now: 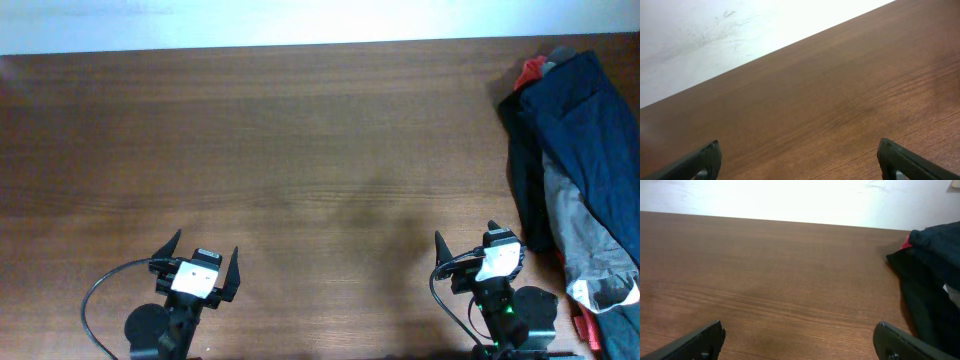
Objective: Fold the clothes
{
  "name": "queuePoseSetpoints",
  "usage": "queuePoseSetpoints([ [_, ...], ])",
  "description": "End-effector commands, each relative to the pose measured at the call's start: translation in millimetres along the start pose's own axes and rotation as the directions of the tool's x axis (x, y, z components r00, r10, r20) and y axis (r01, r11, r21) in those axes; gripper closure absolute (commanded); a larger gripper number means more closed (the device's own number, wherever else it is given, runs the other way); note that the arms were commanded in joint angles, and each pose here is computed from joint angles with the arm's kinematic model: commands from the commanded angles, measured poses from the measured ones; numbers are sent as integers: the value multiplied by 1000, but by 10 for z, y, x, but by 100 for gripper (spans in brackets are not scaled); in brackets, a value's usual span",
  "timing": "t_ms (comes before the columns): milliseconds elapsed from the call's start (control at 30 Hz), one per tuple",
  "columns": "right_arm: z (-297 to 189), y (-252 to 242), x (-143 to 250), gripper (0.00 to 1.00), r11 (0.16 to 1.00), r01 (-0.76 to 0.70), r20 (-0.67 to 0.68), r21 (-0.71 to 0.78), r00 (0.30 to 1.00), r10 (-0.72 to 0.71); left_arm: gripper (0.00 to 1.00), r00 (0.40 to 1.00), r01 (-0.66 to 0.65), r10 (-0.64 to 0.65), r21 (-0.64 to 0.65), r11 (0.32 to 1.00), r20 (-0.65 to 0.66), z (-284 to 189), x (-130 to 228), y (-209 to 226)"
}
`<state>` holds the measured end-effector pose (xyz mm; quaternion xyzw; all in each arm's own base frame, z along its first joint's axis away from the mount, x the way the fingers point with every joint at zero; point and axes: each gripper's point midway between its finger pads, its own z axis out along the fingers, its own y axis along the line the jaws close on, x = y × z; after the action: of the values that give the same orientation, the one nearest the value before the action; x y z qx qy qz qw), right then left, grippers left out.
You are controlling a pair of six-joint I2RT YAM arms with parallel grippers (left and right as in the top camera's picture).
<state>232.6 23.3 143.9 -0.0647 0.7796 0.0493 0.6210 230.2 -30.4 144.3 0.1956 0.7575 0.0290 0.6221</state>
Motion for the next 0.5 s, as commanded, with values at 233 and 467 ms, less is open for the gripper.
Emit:
queuePoseSetpoints([
  [233, 4, 12, -24, 1, 1000, 2, 17, -9, 1000, -2, 1, 996, -58, 60, -31, 998, 72, -5, -167, 59],
  [467, -11, 187, -142, 1, 989, -85, 56, -117, 994, 92, 1, 984, -85, 62, 132, 988, 165, -40, -322, -229],
])
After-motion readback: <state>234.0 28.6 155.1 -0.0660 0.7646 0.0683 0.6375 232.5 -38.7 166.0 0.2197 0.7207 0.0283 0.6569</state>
